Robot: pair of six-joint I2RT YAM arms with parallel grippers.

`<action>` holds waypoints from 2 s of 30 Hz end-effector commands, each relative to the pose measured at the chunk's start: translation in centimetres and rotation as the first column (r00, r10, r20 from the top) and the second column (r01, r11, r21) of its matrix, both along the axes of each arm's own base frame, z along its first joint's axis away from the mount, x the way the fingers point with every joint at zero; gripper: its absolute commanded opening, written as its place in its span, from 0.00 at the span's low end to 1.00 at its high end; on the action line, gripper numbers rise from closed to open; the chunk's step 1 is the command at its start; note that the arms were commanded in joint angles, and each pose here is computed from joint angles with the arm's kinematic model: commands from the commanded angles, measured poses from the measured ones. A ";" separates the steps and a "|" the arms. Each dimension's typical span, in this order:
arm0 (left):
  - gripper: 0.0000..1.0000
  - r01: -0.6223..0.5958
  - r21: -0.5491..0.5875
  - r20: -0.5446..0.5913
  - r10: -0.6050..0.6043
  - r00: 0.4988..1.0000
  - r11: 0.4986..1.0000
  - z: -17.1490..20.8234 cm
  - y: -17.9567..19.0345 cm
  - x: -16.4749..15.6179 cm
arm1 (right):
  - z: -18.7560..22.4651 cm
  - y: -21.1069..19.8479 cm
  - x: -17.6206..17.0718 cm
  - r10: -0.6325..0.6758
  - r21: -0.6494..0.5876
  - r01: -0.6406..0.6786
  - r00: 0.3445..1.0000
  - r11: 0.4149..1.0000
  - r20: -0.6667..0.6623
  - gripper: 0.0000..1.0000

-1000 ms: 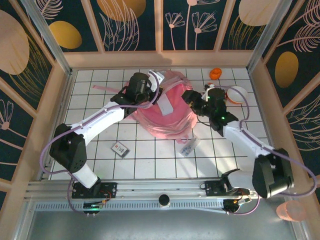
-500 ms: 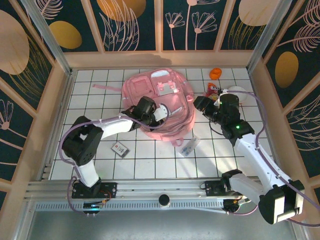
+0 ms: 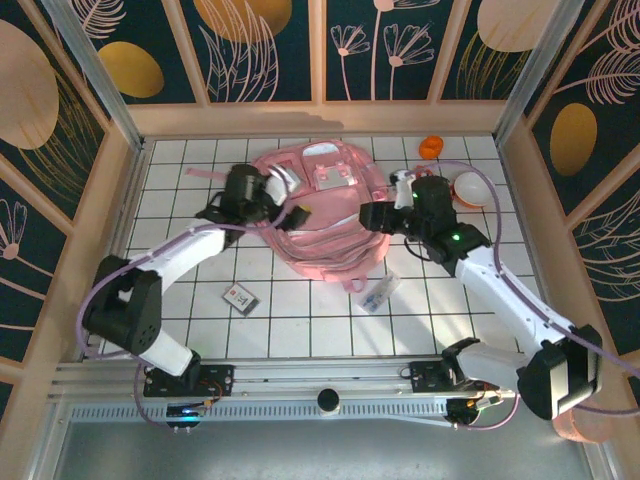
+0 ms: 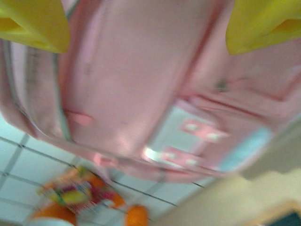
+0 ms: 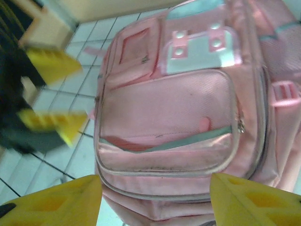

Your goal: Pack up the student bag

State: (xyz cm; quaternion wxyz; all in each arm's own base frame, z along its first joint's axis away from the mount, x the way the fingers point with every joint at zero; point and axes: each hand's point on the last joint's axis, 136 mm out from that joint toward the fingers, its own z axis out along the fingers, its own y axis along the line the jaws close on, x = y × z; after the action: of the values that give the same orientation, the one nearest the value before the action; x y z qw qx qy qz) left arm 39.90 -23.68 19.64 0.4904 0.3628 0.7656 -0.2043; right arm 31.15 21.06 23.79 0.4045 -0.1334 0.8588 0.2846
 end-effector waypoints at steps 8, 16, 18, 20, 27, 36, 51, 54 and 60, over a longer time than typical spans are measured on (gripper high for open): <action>0.84 -0.086 -0.008 -0.290 0.080 0.954 0.996 -7.3 10.2 4.1 | -3.4 5.3 -0.5 0.433 -0.439 -0.353 0.896 0.826 0.095 0.61; 0.83 -0.104 0.027 -0.461 0.104 0.881 0.994 -11.8 11.0 6.0 | -5.6 7.1 -0.7 0.485 -0.483 -0.405 0.874 0.776 0.045 0.61; 0.82 -0.095 -0.009 -0.506 0.078 0.859 0.995 -12.3 10.4 5.9 | -5.9 7.3 -0.9 0.487 -0.476 -0.412 0.873 0.777 0.040 0.61; 0.81 -0.091 -0.026 -0.551 0.061 0.833 0.996 -13.0 10.1 5.5 | -6.0 7.3 -1.0 0.483 -0.473 -0.411 0.875 0.779 0.037 0.61; 0.78 -0.042 -0.075 -0.613 -0.013 0.790 0.996 -13.0 9.3 2.9 | -6.0 7.2 -1.4 0.477 -0.459 -0.412 0.878 0.787 0.030 0.61; 0.71 -0.047 -0.106 -0.672 -0.036 0.740 0.993 -14.3 8.9 2.0 | -6.1 7.6 -1.7 0.474 -0.435 -0.416 0.880 0.799 0.031 0.61; 0.31 -0.031 -0.174 -0.666 -0.095 0.740 0.984 -13.3 8.1 1.0 | -5.8 7.4 -2.0 0.467 -0.422 -0.408 0.883 0.810 0.042 0.59; 0.23 -0.034 -0.166 -0.657 -0.085 0.749 0.986 -12.8 8.2 1.1 | -5.9 7.3 -2.1 0.460 -0.421 -0.402 0.887 0.813 0.041 0.59; 0.08 -0.039 -0.154 -0.619 -0.066 0.782 0.987 -11.5 8.5 0.9 | -6.3 7.5 -2.5 0.457 -0.416 -0.398 0.888 0.818 0.050 0.59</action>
State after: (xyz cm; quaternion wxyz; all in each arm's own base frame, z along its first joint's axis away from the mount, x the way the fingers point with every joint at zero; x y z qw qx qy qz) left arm 41.42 -15.17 6.59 0.2198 0.2292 0.8705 -0.3760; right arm 28.98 28.12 16.74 0.3400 -0.4261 0.8206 0.1718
